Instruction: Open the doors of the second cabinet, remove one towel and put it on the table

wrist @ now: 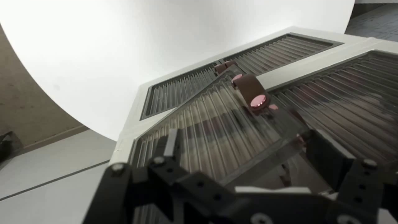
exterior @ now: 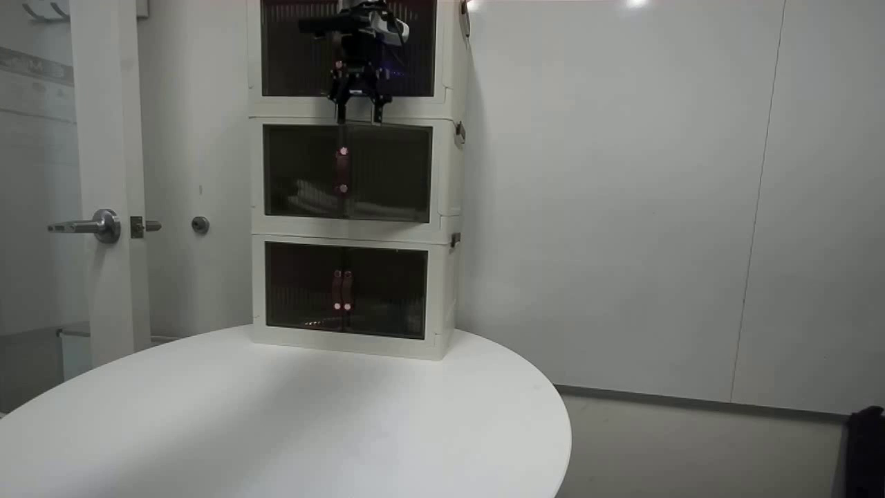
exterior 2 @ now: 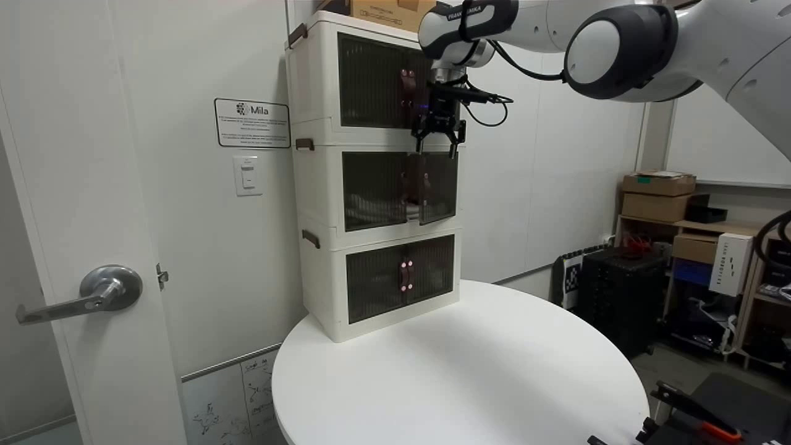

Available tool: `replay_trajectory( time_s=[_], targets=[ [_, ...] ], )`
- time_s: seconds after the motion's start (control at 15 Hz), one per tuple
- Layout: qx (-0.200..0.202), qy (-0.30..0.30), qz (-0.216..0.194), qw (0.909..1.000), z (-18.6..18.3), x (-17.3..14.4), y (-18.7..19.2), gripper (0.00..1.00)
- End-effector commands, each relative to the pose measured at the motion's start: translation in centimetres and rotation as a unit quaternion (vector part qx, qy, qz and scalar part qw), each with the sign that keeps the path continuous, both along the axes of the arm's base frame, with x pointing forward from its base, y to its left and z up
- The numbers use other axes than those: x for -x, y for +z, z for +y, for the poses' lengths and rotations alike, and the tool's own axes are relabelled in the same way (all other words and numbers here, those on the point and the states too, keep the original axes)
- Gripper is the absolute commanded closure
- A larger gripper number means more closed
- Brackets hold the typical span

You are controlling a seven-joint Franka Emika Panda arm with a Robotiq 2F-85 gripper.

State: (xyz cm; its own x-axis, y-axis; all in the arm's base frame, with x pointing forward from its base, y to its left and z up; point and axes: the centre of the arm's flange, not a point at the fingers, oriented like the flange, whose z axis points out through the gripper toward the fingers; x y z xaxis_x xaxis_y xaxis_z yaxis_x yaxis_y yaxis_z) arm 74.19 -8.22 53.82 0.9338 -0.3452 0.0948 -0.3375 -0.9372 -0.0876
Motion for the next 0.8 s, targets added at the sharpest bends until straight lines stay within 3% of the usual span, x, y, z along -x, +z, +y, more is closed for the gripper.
replay_trajectory(
  time_s=[0.0, 0.33, 0.73],
  targets=[
    [0.009, -0.013, 0.019, 0.9997, -1.6, 4.9, -0.7, 0.0],
    [0.007, -0.019, 0.017, 0.9996, -4.3, 7.3, -0.4, 0.0],
    [0.007, 0.031, -0.019, 0.9993, -9.3, 10.2, 0.9, 0.0]
  ],
)
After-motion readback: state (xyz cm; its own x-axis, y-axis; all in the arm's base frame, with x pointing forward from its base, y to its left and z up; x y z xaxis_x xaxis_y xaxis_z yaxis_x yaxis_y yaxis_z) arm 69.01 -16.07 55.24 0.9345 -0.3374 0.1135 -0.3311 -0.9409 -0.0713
